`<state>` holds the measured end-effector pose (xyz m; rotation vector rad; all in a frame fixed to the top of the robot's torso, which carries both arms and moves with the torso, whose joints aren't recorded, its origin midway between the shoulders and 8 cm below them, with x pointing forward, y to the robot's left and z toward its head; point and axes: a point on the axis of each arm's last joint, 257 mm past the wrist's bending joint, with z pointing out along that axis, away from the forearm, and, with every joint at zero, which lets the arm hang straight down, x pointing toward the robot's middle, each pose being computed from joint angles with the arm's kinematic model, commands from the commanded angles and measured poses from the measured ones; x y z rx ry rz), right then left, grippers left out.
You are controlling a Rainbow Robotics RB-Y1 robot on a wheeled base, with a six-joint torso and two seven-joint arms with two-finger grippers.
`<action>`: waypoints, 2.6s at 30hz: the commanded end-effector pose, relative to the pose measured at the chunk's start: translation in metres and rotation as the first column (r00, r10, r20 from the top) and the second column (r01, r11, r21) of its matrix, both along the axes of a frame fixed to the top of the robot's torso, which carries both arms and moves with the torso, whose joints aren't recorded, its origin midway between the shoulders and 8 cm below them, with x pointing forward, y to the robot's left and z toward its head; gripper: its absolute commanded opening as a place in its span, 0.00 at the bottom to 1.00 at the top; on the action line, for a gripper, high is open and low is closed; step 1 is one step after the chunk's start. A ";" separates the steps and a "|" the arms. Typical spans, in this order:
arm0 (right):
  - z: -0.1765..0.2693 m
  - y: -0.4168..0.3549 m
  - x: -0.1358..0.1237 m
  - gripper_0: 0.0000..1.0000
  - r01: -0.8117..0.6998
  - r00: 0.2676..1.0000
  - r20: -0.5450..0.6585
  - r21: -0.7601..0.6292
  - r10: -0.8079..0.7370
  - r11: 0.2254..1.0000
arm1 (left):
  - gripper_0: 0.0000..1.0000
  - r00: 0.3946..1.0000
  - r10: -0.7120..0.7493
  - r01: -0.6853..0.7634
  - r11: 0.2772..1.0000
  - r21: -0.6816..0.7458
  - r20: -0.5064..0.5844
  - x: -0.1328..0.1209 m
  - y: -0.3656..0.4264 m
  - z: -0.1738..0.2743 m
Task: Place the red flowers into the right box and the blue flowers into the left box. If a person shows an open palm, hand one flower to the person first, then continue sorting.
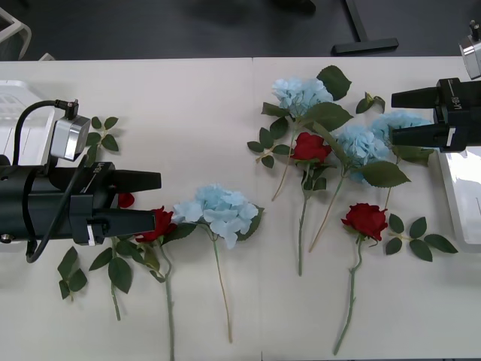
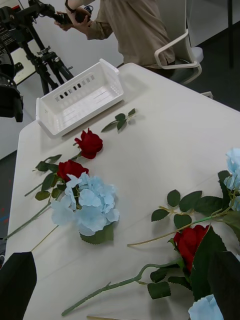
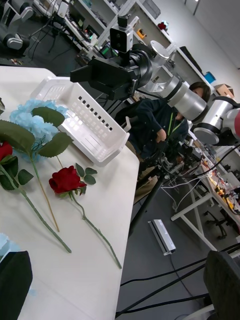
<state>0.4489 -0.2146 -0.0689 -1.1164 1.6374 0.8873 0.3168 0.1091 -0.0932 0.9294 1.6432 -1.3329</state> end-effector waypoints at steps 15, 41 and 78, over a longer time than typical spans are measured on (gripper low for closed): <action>-0.061 -0.070 -0.001 1.00 0.117 0.991 -0.039 -0.245 -0.130 0.962 | 1.00 0.993 -0.021 0.023 1.000 -0.014 0.112 0.004 -0.004 0.022; -0.179 -0.122 0.054 1.00 0.552 0.560 -0.319 -0.544 -0.764 0.632 | 1.00 0.983 0.160 -0.180 0.791 0.585 0.085 0.051 0.113 -0.080; -0.219 -0.114 0.108 0.00 0.632 0.448 -0.212 -0.612 -0.869 0.475 | 1.00 0.755 0.651 -0.442 0.416 0.795 0.079 0.145 0.177 -0.236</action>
